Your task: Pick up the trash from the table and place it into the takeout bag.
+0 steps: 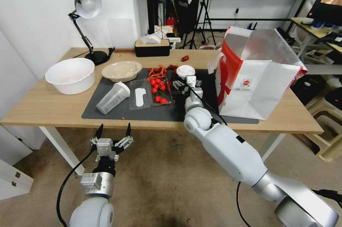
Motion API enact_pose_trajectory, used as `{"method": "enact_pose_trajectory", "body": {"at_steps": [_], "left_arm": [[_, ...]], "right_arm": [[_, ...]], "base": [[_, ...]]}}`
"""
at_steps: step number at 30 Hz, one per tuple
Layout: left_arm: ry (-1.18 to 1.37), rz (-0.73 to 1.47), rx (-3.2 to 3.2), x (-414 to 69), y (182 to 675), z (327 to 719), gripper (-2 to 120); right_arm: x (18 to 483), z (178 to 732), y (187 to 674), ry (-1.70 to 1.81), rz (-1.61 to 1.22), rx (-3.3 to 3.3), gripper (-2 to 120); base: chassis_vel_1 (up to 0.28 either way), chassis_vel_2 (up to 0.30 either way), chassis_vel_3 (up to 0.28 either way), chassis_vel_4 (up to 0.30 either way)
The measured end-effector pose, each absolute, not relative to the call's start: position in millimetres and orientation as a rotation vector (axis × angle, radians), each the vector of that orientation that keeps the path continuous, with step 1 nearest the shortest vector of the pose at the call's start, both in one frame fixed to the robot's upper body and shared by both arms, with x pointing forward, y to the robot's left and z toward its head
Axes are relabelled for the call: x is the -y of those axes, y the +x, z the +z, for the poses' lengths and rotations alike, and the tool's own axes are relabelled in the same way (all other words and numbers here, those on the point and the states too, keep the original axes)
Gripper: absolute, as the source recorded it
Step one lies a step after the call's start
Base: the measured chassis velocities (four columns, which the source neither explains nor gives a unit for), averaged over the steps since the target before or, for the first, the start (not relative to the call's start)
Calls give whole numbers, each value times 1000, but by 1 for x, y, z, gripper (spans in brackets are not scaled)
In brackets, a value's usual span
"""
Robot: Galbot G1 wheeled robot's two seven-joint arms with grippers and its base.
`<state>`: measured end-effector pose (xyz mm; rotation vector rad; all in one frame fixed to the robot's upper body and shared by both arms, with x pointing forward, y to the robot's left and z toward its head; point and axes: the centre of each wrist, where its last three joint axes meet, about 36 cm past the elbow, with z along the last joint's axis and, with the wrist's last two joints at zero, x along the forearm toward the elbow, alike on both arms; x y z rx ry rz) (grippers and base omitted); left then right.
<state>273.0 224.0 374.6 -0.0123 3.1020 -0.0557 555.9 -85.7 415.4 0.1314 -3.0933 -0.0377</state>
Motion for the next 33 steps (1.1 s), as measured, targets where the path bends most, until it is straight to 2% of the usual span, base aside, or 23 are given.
{"method": "enact_pose_trajectory", "body": {"at_steps": [1,4,6,8,9,13,16,19,24,33], "left_arm": [[-12,-56,-3102,-224,273,375,100],[-19,-52,-3100,-225,273,374,100],[-20,-51,-3099,-225,273,374,100],[-22,-52,-3099,-225,273,374,100],[-22,-52,-3099,-225,273,374,100],[-22,-55,-3101,-224,274,372,100],[-22,-55,-3101,-224,274,372,100],[-22,-55,-3100,-223,274,372,100],[-21,-54,-3098,-223,274,373,100],[-19,-49,-3094,-223,273,376,100]], "right_arm": [[86,415,556,131,-38,3093,68],[83,415,557,137,-36,3092,54],[83,415,557,138,-37,3092,51],[83,414,556,144,-28,3094,39],[83,414,556,144,-28,3094,39],[89,419,548,163,-39,3115,22],[89,420,547,166,-41,3118,21],[92,441,536,229,-77,3178,8],[99,476,520,364,-180,3255,1],[144,579,499,423,-166,3414,1]], "base": [[0,0,0,0],[0,0,0,0],[0,0,0,0],[0,0,0,0],[0,0,0,0],[0,0,0,0],[0,0,0,0],[0,0,0,0],[0,0,0,0],[0,0,0,0]]}}
